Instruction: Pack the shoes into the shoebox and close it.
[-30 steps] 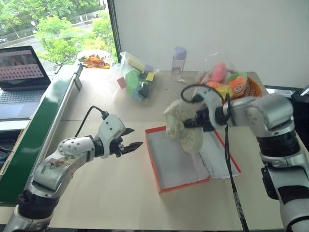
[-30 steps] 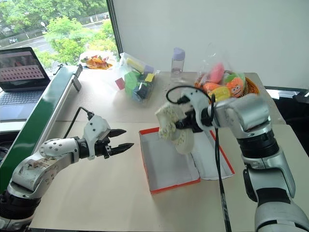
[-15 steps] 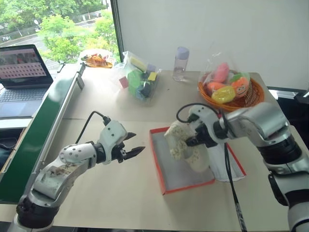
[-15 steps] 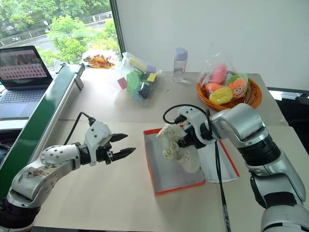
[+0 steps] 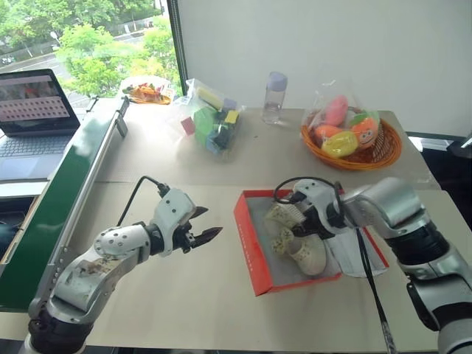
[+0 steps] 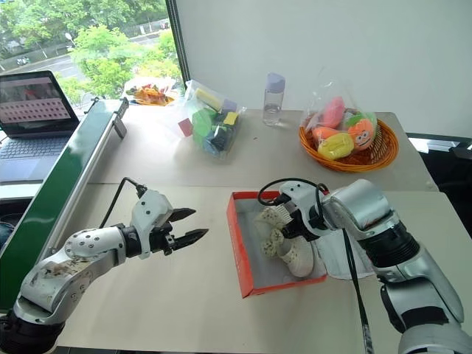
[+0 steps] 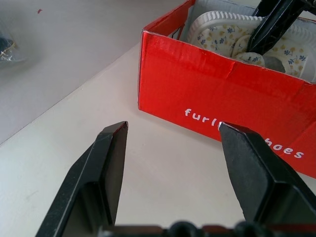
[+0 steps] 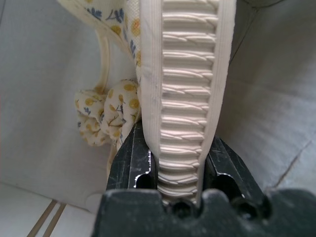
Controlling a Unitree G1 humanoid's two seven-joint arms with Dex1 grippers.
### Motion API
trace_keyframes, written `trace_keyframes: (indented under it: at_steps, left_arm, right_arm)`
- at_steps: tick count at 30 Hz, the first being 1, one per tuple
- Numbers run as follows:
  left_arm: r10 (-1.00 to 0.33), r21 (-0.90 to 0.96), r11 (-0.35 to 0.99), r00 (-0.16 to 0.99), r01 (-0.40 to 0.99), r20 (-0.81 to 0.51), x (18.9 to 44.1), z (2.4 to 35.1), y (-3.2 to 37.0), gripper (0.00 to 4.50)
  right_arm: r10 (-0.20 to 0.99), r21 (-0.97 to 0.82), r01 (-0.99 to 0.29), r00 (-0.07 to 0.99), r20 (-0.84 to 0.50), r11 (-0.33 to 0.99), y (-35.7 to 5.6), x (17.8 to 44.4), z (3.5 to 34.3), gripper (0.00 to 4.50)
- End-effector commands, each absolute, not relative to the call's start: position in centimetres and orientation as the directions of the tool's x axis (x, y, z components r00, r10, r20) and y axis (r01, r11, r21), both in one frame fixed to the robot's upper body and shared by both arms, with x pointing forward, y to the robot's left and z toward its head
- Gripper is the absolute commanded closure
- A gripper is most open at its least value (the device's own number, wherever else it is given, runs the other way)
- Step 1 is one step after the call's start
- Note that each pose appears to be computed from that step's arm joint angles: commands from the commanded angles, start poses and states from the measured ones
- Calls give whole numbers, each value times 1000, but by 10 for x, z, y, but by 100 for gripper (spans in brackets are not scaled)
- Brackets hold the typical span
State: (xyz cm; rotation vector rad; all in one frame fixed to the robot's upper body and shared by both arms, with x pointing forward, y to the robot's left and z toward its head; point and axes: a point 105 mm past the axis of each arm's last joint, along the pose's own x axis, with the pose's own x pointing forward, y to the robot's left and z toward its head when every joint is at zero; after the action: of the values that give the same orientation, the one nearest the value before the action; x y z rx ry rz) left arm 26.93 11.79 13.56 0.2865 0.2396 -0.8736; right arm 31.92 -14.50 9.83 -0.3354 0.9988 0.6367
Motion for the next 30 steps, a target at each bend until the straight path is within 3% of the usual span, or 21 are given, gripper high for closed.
trace_keyframes:
  at_steps: [1, 7, 11, 21, 25, 28, 30]
  left_arm:
    - [-720, 198, 597, 628, 778, -294, 266, 149, 117, 138]
    - [-715, 205, 598, 631, 775, -300, 267, 150, 119, 138]
    - [-716, 211, 593, 628, 777, -305, 268, 152, 120, 138]
    - [-704, 238, 591, 637, 771, -315, 277, 157, 128, 138]
    - [-640, 269, 660, 713, 701, -288, 286, 163, 140, 138]
    - [-509, 320, 764, 828, 560, -234, 300, 171, 164, 138]
    - [-416, 308, 828, 882, 468, -223, 304, 173, 184, 138]
  right_arm:
    - [308, -50, -600, 478, -823, 798, -148, 335, 98, 339]
    - [348, -38, -615, 495, -796, 787, -136, 337, 107, 125]
    - [380, -61, -611, 565, -733, 790, -128, 348, 133, 6]
    - [452, -102, -638, 640, -621, 764, -124, 345, 194, 6]
    - [682, -94, -734, 664, -308, 672, -94, 353, 248, 6]
    - [746, -119, -764, 645, -163, 635, -82, 358, 258, 6]
    - [823, -101, -828, 560, -95, 551, -68, 355, 260, 6]
